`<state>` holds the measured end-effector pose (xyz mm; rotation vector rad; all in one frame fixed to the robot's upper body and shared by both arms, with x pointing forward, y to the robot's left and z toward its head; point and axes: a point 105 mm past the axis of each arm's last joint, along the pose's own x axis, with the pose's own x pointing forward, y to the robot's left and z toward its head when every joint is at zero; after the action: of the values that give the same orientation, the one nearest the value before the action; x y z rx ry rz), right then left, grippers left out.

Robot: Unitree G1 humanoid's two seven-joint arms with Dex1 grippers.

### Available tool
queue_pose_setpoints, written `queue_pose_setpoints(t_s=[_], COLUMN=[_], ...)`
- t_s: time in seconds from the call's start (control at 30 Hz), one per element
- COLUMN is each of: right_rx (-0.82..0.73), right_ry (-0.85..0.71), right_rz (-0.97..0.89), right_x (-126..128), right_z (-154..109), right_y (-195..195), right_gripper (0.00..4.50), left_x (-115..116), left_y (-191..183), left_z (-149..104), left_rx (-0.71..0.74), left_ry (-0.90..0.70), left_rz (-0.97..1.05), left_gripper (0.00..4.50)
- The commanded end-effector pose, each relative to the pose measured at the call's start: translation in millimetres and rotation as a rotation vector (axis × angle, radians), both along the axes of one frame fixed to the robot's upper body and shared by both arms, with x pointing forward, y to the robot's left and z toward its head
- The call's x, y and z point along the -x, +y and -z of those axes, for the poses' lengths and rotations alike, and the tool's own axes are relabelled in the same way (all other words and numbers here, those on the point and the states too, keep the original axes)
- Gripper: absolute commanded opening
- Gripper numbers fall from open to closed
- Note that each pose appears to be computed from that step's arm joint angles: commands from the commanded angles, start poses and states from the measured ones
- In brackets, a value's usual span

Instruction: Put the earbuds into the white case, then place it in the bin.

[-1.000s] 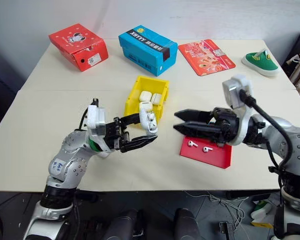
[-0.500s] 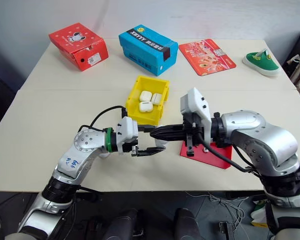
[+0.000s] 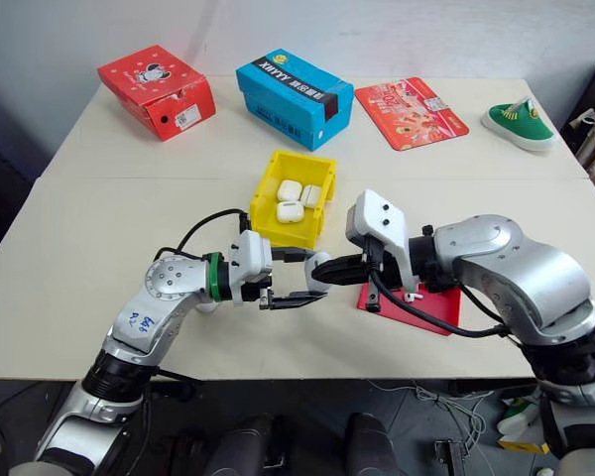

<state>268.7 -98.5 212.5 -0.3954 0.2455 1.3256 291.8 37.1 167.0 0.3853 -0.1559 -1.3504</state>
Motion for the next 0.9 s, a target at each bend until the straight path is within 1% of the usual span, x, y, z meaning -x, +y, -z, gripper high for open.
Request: queue_pose_setpoints(t_s=[0.03, 0.1, 0.17, 0.2, 0.23, 0.27, 0.3, 0.33, 0.37, 0.43, 0.47, 0.5, 0.53, 0.57, 0.6, 0.67, 0.73, 0.77, 0.83, 0.9], right_rx=[-0.118, -0.221, -0.282, -0.306, -0.316, -0.299, -0.276, -0.258, -0.243, -0.271, -0.283, -0.287, -0.272, -0.274, -0.262, -0.252, -0.239, -0.233, -0.236, -0.258], right_ry=[-0.026, -0.045, -0.092, -0.172, -0.236, -0.33, -0.409, -0.463, -0.521, -0.608, -0.613, -0.571, -0.582, -0.549, -0.556, -0.567, -0.608, -0.617, -0.638, -0.673], right_rz=[0.051, 0.099, 0.175, 0.216, 0.27, 0.301, 0.331, 0.347, 0.377, 0.486, 0.505, 0.519, 0.524, 0.555, 0.579, 0.633, 0.685, 0.694, 0.708, 0.725], right_x=[1.1, 3.9, 8.3, 9.9, 11.5, 15.8, 20.4, 26.1, 29.6, 34.5, 41.0, 47.4, 52.5, 56.5, 59.8, 63.2, 63.3, 62.8, 61.3, 58.6], right_z=[-15.1, -21.9, -21.9, -23.6, -22.9, -21.7, -19.6, -17.1, -16.3, -18.5, -15.5, -7.1, -1.1, 8.4, 14.9, 21.5, 21.1, 20.9, 19.0, 13.2], right_y=[-19.0, -35.2, -57.6, -69.4, -81.8, -93.7, -103.9, -110.9, -117.7, -134.8, -140.3, -143.3, -145.6, -149.6, -153.3, -160.2, -166.5, -167.0, -167.0, -166.4], right_gripper=[0.02, 0.02, 0.35, 0.54, 0.96, 1.18, 1.61, 1.84, 2.26, 2.85, 3.25, 3.58, 3.9, 4.26, 4.46, 4.46, 4.46, 4.46, 4.46, 4.46], left_x=[10.2, 14.4, 20.3, 24.4, 29.4, 32.8, 34.2, 34.0, 30.0, 12.9, 2.5, -8.1, -18.2, -29.0, -39.0, -57.8, -88.1, -98.8, -112.5, -126.8], left_y=[8.8, 19.6, 34.5, 42.9, 50.8, 59.8, 68.5, 77.1, 85.3, 99.7, 103.9, 104.1, 102.0, 96.6, 90.3, 78.6, 64.9, 58.1, 42.2, 33.4], left_z=[-20.2, -22.5, -23.5, -24.1, -25.8, -26.0, -24.7, -24.5, -27.0, -34.2, -40.8, -45.1, -48.1, -54.3, -58.6, -63.7, -65.5, -65.6, -66.1, -60.2], left_rx=[0.093, 0.124, 0.142, 0.151, 0.163, 0.166, 0.158, 0.158, 0.181, 0.227, 0.259, 0.267, 0.262, 0.277, 0.28, 0.266, 0.241, 0.229, 0.205, 0.163], left_ry=[-0.024, 0.006, 0.032, 0.047, 0.058, 0.068, 0.086, 0.1, 0.108, 0.115, 0.105, 0.098, 0.091, 0.08, 0.069, 0.055, 0.077, 0.094, 0.102, 0.129], left_rz=[0.017, 0.006, -0.003, -0.001, 0.008, 0.006, -0.005, -0.021, -0.058, -0.161, -0.206, -0.245, -0.278, -0.293, -0.305, -0.329, -0.395, -0.414, -0.412, -0.45], left_gripper=[2.79, 2.79, 2.79, 2.79, 2.79, 2.79, 2.79, 2.79, 2.79, 2.79, 2.79, 2.79, 2.79, 2.79, 2.79, 2.79, 2.79, 2.79, 2.79, 2.79])
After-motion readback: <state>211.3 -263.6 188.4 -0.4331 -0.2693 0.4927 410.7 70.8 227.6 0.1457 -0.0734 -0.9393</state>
